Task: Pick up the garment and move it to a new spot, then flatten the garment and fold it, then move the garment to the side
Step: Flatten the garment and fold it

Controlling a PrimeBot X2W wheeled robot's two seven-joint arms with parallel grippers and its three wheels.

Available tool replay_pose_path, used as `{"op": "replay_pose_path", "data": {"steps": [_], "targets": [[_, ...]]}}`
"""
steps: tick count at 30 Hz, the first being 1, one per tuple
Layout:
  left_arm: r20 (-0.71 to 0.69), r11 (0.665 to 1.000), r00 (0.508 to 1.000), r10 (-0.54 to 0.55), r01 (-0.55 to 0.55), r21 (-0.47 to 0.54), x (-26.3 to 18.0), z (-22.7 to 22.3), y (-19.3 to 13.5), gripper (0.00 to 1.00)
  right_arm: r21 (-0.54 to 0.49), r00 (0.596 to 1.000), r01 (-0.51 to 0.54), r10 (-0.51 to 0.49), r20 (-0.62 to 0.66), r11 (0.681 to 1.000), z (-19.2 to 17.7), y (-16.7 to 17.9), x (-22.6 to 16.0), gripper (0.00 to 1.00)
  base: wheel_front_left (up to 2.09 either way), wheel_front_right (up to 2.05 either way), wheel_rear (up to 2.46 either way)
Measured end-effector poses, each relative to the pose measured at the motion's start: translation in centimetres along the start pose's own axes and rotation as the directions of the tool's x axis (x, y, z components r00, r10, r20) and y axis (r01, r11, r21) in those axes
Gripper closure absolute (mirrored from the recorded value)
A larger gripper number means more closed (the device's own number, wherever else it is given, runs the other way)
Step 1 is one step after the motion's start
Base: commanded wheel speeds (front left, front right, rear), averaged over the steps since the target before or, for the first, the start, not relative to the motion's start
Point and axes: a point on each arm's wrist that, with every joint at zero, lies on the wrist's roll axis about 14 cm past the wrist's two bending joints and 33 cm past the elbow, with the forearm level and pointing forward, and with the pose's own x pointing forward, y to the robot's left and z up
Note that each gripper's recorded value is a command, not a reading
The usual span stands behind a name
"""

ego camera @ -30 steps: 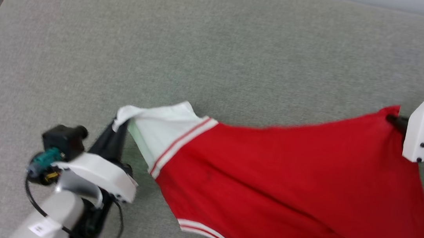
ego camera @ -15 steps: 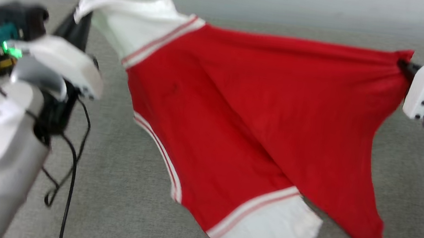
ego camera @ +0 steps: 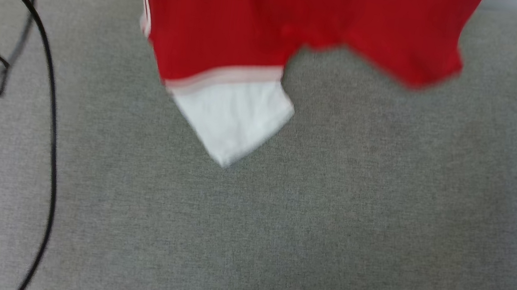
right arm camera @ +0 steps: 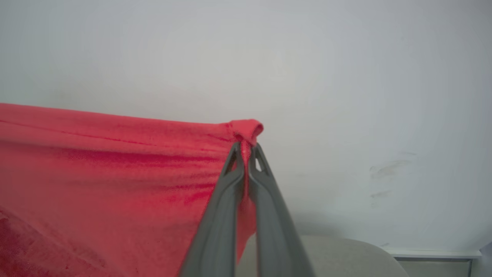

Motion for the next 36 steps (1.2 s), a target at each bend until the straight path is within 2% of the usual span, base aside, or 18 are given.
{"op": "replay_pose_path", "data": {"steps": [6, 12, 20, 25, 30, 36], "targets": [[0.131, 0.998, 0.991, 0.033, -0.039, 0.045, 3.8, 4.2, 2.1, 1.0, -0.033, 0.986, 0.019, -0.013, 0.166, 0.999, 5.9, 0.3, 2.7, 1.0, 0.0, 0.0, 0.0], [0.114, 0.997, 0.993, 0.026, -0.034, 0.067, 6.3, 1.7, 2.8, 1.0, -0.041, 0.987, 0.019, -0.012, 0.162, 0.999, 4.6, 1.0, 6.2, 1.0, 0.0, 0.0, 0.0], [-0.053, 1.0, 0.998, 0.022, -0.021, 0.018, 7.2, -8.8, 2.9, 1.0, -0.021, 1.0, -0.025, 0.025, 0.01, 0.999, -4.7, 2.9, 10.5, 1.0, 0.0, 0.0, 0.0], [-0.19, 0.999, 0.982, 0.0, -0.007, -0.034, 5.4, -16.0, 2.3, 1.0, -0.012, 0.996, -0.054, 0.053, -0.069, 0.998, -9.9, 3.8, 11.0, 1.0, 0.0, 0.0, 0.0], [-0.317, 0.995, 0.948, -0.017, -0.014, -0.096, 1.5, -20.9, 1.9, 1.0, 0.026, 0.986, -0.077, 0.08, -0.147, 0.997, -15.0, 4.2, 8.6, 1.0, 0.0, 0.0, 0.0], [-0.454, 0.985, 0.89, -0.042, -0.04, -0.169, -6.1, -25.8, 0.9, 1.0, 0.086, 0.96, -0.074, 0.095, -0.264, 0.994, -21.7, 4.0, 3.1, 1.0, 0.0, 0.0, 0.0]]}}
